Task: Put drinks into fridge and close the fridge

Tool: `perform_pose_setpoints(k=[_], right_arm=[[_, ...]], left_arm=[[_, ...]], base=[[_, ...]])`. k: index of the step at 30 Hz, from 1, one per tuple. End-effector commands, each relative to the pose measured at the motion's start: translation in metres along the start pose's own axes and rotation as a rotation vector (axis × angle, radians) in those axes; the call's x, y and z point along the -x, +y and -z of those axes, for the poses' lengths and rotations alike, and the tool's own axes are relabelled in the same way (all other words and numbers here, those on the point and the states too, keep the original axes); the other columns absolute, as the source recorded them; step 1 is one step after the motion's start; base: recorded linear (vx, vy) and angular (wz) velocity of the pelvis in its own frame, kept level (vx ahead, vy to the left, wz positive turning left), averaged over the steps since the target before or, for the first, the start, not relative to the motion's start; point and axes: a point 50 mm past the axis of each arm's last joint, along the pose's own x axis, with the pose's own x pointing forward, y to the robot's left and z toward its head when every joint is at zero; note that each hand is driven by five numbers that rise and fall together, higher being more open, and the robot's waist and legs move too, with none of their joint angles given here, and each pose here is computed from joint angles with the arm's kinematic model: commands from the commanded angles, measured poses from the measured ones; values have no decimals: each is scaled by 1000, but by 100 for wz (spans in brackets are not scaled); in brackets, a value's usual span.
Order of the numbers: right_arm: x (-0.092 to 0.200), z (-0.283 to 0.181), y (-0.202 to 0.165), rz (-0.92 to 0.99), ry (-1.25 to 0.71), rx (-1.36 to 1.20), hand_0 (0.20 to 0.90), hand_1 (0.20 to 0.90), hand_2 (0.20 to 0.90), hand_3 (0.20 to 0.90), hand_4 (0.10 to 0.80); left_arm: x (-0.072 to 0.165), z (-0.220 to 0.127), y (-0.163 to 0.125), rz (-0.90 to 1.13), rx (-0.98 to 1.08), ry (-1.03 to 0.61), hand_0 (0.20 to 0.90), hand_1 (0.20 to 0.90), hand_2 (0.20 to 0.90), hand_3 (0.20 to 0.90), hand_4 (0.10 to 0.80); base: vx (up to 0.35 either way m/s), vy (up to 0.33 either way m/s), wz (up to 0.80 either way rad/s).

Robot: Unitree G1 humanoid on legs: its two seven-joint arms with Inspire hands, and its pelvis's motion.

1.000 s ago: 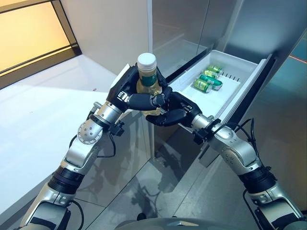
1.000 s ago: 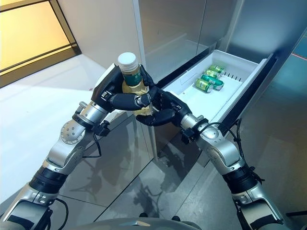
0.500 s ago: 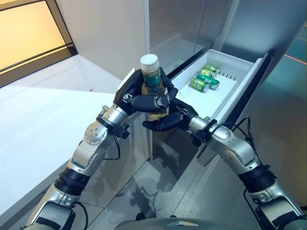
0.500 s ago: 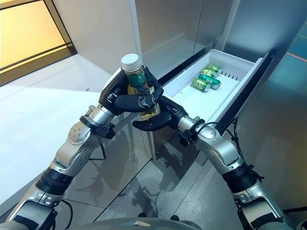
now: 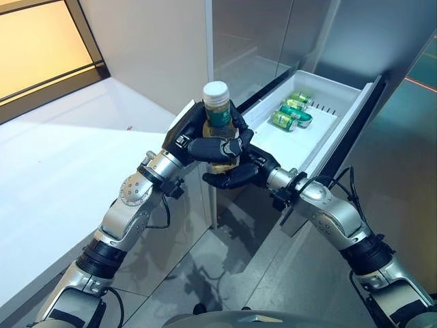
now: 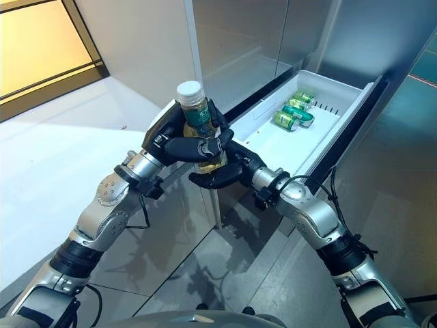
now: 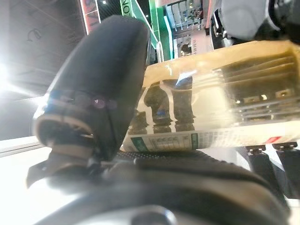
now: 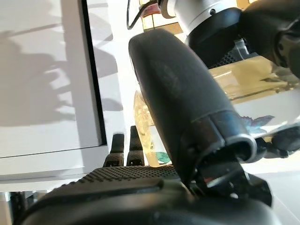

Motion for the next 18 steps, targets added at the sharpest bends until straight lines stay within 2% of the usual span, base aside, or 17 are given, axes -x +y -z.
perform_pose_setpoints(k=[1, 17, 18], right_arm=[[-18, -89, 20, -71, -429, 13, 300, 300, 300, 200, 100], [-20, -76, -6, 162, -405, -83, 300, 300, 300, 200, 100], [-20, -74, -8, 183, -400, -85, 300, 300, 300, 200, 100]], left_arm=[[-39, -51, -52, 342, 133, -347, 300, 300, 300, 200, 100], [-41, -35, -79, 470, 117, -301, 300, 300, 300, 200, 100], [-41, -35, -79, 462, 124, -299, 408, 408, 408, 326, 226]], base=[[0, 0, 0], [4, -4, 1], [19, -12, 4]])
